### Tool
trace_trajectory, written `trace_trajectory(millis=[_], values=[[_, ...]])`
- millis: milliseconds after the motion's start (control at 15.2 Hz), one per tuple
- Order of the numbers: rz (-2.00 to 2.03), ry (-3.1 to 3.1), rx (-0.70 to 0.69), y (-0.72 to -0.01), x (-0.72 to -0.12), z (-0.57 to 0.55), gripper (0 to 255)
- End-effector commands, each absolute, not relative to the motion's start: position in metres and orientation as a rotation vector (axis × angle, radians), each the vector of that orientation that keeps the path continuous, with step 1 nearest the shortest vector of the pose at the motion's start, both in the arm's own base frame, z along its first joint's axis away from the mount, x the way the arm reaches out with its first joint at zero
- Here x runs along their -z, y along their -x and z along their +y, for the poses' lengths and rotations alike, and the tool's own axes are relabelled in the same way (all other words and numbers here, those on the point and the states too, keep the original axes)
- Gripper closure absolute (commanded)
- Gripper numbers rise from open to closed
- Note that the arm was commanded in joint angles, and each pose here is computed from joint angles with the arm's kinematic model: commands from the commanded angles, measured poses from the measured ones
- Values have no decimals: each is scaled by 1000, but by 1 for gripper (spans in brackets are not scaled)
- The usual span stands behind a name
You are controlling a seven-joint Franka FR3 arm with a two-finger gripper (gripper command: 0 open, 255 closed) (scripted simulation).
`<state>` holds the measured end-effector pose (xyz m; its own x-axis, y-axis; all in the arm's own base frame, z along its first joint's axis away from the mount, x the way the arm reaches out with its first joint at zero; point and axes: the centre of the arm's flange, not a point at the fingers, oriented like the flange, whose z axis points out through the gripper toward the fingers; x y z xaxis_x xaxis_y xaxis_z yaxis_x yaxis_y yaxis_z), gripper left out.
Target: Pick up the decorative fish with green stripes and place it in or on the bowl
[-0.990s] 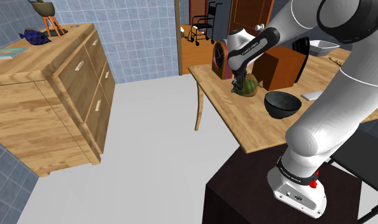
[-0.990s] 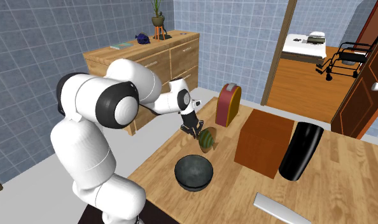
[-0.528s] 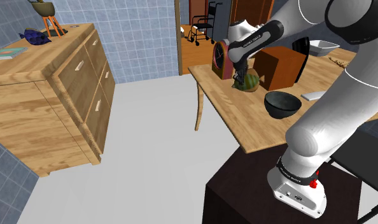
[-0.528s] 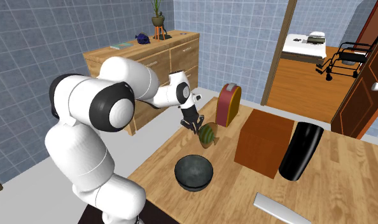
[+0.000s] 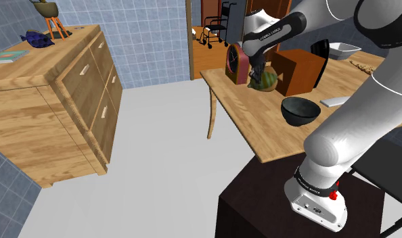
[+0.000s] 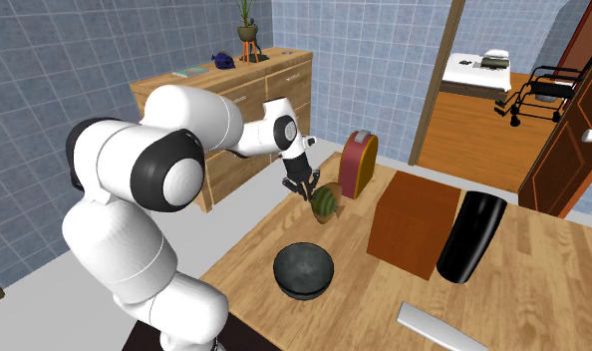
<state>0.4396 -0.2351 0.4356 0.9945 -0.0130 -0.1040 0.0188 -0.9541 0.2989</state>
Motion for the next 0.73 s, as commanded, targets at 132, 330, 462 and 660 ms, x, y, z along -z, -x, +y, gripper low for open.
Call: trace_trajectory(millis=[132, 330, 462, 660], values=[[4, -2833, 150, -439, -458, -235, 255], [4, -2833, 150, -439, -474, -235, 255], [4, -2833, 150, -439, -484, -235, 255], [4, -2833, 150, -439, -500, -235, 255]])
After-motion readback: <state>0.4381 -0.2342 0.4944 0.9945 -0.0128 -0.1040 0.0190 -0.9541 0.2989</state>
